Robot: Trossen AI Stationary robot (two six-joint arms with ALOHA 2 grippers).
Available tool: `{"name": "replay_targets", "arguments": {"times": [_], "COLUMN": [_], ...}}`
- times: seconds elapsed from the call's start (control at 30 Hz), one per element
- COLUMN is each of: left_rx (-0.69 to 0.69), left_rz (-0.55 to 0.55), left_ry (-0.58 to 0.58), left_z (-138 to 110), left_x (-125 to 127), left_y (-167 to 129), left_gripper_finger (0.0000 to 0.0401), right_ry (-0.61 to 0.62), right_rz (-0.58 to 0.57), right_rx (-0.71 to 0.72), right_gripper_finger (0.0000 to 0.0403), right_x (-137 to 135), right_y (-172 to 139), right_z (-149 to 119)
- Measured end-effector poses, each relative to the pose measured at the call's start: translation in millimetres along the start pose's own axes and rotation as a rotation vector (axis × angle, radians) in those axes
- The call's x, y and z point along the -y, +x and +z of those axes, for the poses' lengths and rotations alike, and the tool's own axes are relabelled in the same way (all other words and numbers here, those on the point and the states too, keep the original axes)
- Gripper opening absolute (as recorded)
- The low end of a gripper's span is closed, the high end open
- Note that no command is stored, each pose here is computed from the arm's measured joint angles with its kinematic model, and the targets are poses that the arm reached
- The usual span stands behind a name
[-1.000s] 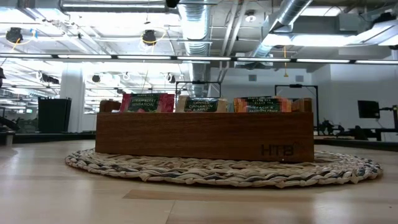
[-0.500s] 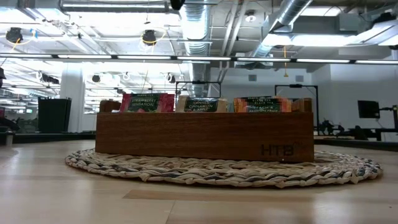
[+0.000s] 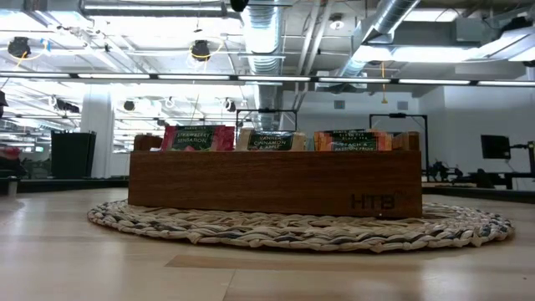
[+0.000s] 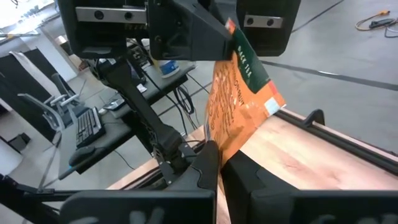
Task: Pick & Place Tea
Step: Put the orange tea bag into the right section of the wooden organizer
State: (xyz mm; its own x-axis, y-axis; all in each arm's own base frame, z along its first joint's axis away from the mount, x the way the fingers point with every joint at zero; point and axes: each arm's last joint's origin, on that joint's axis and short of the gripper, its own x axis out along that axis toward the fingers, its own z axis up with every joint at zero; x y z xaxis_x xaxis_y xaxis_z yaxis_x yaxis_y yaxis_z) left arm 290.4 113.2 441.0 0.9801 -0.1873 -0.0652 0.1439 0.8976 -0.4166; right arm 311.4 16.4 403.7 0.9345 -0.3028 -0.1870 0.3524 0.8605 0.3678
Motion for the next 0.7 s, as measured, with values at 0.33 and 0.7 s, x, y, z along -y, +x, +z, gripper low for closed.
{"name": "replay_targets", "arguments": {"times": [0.33, 0.7], "left_rx": [-0.038, -0.118], "left_rz": [-0.092, -0.281], "left_ry": [0.006, -0.024], "left_z": [-1.1, -3.2], "left_x": [2.6, 8.1], "left_y": [-0.3, -1.6], "left_gripper_finger": [0.0, 0.0], "right_ry": [-0.06, -0.11], "right_rz": [0.065, 0.128], "right_rx": [0.004, -0.015], "right_gripper_finger": [0.0062, 0.0149], "right_x": [-3.0, -11.2], "right_y": [-0.9, -8.7], "right_z": [2.2, 0.2]}}
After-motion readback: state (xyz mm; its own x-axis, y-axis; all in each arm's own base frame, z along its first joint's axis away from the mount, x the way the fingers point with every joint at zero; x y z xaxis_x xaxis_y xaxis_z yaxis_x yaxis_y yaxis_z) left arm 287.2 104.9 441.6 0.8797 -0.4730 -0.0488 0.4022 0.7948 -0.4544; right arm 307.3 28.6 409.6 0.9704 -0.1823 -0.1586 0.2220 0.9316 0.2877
